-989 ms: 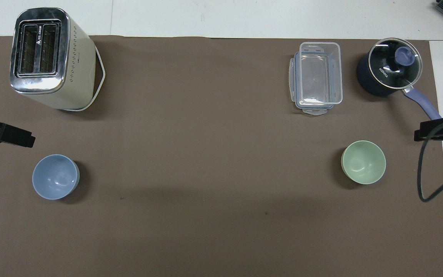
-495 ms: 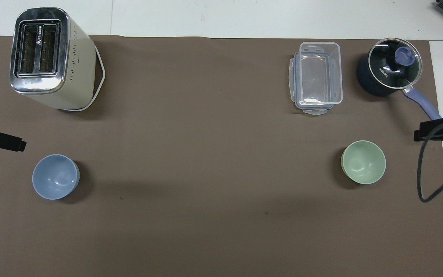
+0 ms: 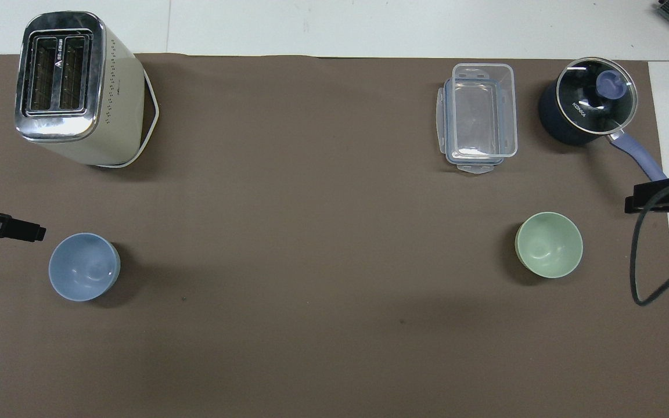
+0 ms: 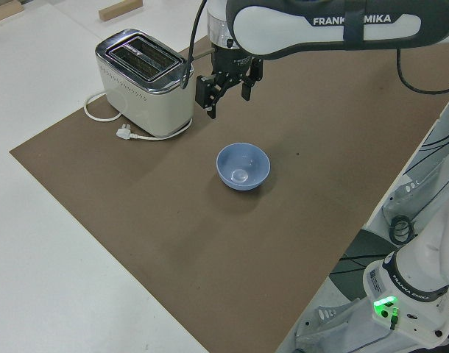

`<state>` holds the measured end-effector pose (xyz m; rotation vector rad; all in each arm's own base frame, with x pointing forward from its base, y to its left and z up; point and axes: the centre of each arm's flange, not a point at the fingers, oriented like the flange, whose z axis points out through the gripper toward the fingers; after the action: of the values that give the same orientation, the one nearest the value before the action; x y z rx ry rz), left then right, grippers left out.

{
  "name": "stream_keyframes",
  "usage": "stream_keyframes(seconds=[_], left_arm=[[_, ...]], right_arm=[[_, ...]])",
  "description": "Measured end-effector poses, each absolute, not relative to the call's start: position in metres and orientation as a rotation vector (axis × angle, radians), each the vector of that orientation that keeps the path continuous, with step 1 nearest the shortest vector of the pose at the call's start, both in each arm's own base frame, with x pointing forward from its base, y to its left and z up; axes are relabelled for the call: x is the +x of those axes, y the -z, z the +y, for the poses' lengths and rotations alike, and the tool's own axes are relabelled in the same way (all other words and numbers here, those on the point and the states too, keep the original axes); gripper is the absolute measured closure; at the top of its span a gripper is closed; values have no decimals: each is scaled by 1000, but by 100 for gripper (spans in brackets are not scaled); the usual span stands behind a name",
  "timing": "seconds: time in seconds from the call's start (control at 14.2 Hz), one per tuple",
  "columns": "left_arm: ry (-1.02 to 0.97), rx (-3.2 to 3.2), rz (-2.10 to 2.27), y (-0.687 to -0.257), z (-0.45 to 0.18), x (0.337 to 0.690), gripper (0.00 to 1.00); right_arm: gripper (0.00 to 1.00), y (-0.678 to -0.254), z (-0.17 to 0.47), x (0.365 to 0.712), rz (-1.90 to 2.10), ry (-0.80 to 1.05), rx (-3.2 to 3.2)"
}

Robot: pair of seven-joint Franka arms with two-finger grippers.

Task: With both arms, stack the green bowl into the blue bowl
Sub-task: 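Reach the left gripper to the rim of the blue bowl, then grasp the blue bowl rim and slide it toward the table center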

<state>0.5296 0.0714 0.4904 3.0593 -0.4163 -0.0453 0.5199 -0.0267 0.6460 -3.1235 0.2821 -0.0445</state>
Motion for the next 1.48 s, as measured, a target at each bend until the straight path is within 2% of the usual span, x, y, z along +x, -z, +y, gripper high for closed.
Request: stream_keyframes(seconds=[0.42, 0.71, 0.85, 0.92, 0.99, 1.27, 1.34, 1.48], left_arm=[[7, 3011, -399, -412, 109, 512, 0], [-2, 2994, -350, -379, 121, 510, 11], [-5, 2992, -326, -357, 122, 505, 25], [1, 2990, -317, -348, 121, 502, 25], [3, 2987, -306, -341, 122, 499, 31], [-3, 2975, -262, -338, 127, 495, 85], [-5, 2974, -262, -338, 127, 495, 95], [-6, 2973, -268, -338, 127, 496, 96]], right_arm=[[0, -646, -27, 520, 282, 45, -3124], [0, -646, -27, 520, 280, 45, -3124], [0, -646, -27, 520, 279, 45, -3124], [0, -646, -27, 520, 279, 45, -3124], [0, -646, -27, 520, 279, 45, -3124], [0, -646, -26, 520, 274, 45, -3124], [0, -646, -25, 520, 272, 45, -3125], [0, -646, -25, 520, 271, 46, -3125]])
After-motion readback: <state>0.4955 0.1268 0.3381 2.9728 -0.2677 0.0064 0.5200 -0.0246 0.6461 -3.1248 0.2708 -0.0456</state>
